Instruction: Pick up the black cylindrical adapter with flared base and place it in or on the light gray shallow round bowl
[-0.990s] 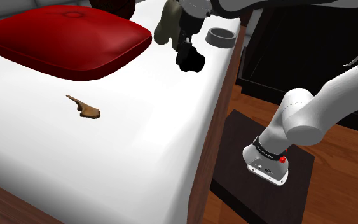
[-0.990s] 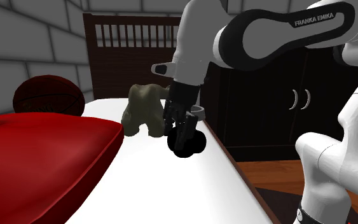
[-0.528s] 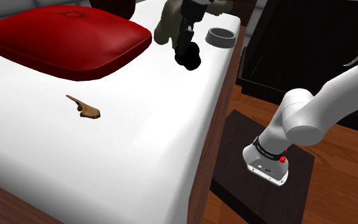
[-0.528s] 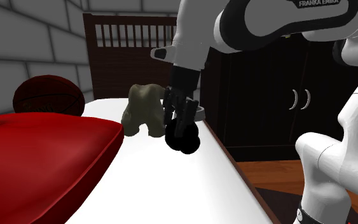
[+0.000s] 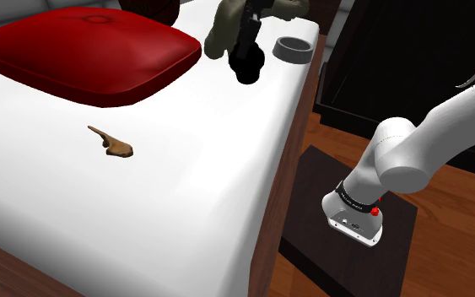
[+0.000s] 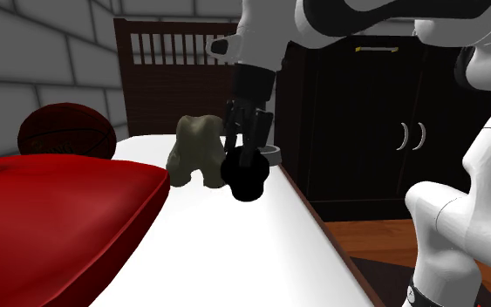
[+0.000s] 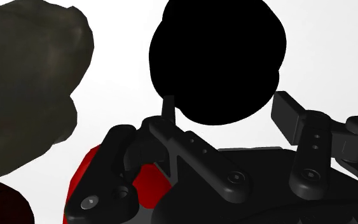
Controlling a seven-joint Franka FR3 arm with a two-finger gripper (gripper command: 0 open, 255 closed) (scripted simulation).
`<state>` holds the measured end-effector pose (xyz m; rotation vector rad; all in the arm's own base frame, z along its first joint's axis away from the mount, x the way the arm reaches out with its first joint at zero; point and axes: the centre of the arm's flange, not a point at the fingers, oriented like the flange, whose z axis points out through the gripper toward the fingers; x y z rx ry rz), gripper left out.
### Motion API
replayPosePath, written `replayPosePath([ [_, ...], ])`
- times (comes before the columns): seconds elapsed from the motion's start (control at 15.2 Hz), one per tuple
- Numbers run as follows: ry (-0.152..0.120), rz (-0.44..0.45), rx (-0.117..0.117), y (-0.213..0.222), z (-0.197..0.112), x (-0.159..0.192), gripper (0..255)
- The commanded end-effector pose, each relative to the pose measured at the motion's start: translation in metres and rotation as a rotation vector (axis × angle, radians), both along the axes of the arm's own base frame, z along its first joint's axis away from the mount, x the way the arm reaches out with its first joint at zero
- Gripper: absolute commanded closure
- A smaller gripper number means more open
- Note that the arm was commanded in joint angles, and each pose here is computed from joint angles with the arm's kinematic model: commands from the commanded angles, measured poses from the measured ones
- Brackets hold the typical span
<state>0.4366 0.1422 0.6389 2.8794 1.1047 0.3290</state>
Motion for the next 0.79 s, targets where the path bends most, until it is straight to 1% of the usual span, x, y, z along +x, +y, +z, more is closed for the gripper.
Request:
replayPosePath([
  [0.0, 0.000, 0.000, 0.000, 0.000, 0.011, 0.000, 255],
  [0.33, 0.000, 0.000, 0.000, 0.000, 0.035, 0.000, 255],
  [0.73, 0.000, 0.000, 0.000, -0.078, 0.038, 0.015, 255],
])
